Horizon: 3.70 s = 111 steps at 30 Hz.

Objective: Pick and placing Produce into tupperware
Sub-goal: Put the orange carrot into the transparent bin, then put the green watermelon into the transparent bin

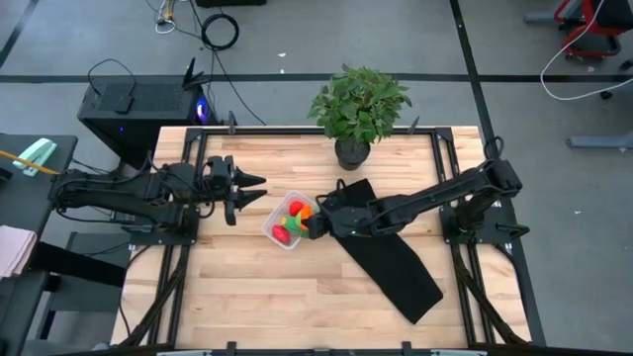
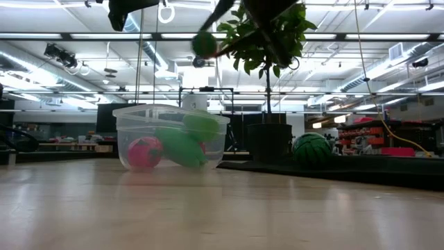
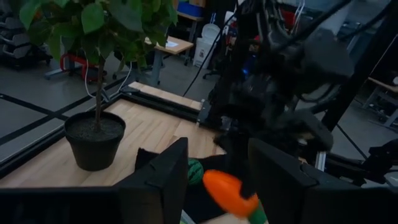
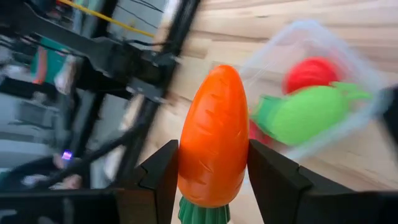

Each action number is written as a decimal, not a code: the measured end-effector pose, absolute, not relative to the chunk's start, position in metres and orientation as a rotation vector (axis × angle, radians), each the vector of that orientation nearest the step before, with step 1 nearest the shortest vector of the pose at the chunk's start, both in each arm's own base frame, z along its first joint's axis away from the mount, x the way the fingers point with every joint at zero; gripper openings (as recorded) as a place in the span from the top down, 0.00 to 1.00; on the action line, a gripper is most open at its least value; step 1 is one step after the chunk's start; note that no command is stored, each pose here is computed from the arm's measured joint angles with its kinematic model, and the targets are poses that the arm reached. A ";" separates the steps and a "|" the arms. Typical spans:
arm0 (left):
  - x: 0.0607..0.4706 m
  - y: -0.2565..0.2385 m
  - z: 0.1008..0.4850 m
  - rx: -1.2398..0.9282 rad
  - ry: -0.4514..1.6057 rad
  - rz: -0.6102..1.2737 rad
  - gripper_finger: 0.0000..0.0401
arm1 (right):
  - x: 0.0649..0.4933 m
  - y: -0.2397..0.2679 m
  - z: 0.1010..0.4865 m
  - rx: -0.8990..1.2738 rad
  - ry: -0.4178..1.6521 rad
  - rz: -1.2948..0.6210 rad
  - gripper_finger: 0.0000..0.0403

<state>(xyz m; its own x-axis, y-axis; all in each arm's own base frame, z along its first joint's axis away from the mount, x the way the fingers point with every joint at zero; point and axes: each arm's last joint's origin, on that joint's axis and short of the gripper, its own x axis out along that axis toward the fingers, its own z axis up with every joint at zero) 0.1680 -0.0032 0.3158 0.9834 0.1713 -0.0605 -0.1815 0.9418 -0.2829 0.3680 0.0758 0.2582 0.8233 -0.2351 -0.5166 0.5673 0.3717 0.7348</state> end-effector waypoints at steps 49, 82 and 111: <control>0.161 -0.003 0.319 -0.294 0.026 0.167 0.57 | 0.438 0.051 0.218 0.687 0.646 -0.391 0.56; 0.161 -0.003 0.318 -0.292 0.027 0.167 0.56 | 0.413 0.059 0.230 0.672 0.792 -0.440 0.49; 0.161 -0.003 0.319 -0.293 0.026 0.167 0.56 | 0.281 0.133 0.245 0.519 1.118 -0.889 0.38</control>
